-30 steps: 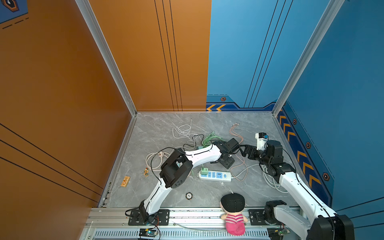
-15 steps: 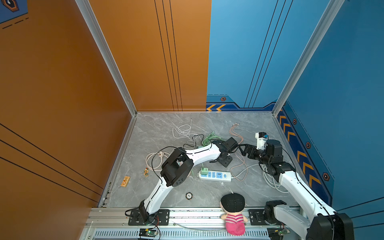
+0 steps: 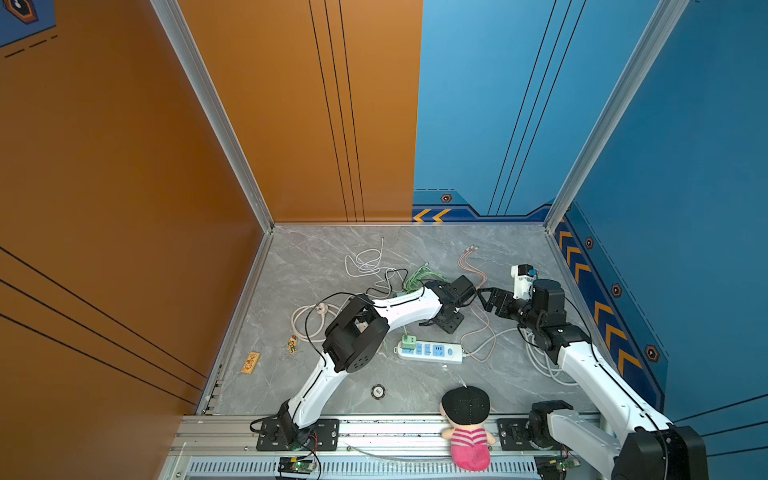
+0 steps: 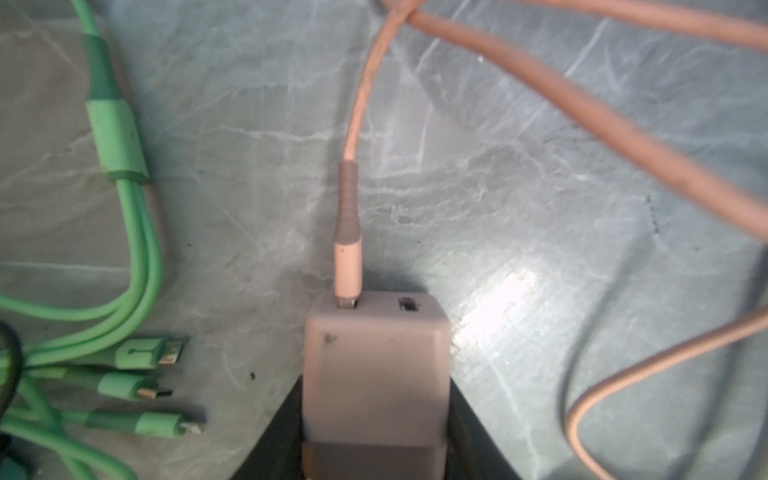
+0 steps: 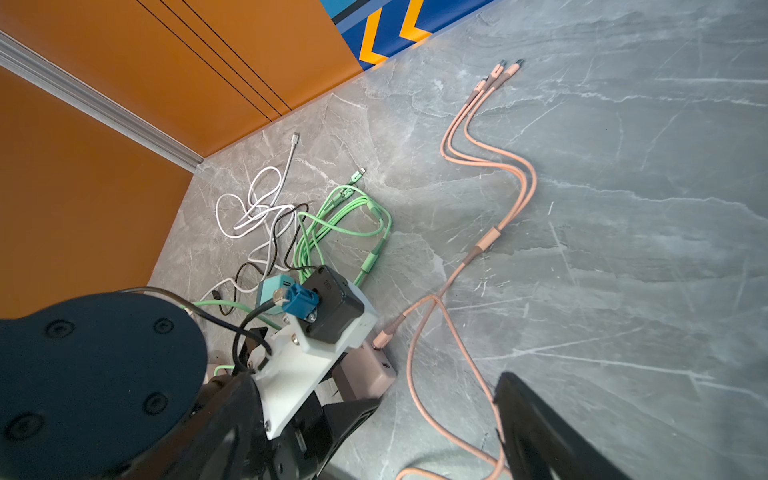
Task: Insert the plug
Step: 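Close the left gripper on the pink charger and lift it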
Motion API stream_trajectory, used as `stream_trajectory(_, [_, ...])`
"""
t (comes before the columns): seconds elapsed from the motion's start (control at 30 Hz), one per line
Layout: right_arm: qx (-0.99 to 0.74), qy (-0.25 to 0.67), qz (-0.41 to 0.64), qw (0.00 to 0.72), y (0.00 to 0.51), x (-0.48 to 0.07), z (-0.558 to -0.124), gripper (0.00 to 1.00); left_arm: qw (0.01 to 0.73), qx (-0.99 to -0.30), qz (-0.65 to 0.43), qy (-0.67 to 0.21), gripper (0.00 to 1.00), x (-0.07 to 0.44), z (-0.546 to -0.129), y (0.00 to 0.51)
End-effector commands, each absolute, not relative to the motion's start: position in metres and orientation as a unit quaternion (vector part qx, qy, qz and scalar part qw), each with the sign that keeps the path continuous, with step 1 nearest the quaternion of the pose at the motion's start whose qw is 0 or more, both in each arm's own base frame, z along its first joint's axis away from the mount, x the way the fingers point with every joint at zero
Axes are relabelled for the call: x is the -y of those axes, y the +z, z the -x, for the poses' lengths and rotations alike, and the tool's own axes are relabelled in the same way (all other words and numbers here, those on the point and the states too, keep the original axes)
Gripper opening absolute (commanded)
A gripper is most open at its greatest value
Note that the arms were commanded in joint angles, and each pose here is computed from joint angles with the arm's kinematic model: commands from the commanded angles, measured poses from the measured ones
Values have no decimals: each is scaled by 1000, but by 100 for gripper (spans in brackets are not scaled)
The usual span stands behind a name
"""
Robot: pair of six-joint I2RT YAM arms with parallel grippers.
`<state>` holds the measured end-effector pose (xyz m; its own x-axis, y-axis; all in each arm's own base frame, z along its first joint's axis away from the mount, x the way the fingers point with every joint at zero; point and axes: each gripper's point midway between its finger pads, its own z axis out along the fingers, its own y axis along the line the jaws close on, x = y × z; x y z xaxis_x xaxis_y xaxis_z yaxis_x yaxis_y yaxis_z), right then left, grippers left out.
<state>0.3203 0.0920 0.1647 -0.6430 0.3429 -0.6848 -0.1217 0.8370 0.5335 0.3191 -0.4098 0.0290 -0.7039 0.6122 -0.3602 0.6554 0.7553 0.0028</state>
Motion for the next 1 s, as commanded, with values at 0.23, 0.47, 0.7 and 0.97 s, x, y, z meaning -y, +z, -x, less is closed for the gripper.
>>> stream_trajectory(0.23, [-862,303,-73,400,171,-97,-318,90,195,-910,-342,-132,25,412,-329,84])
stream_trajectory(0.47, [-858,306,-79,406,177,-95,-314,90,206,-904,-340,-158,19,409,-327,102])
stream_trajectory(0.7, [-850,323,-79,408,185,-99,-315,90,224,-898,-336,-175,17,403,-325,113])
stream_trajectory(0.97, [-846,351,-81,394,184,-107,-315,88,250,-889,-331,-195,17,401,-325,124])
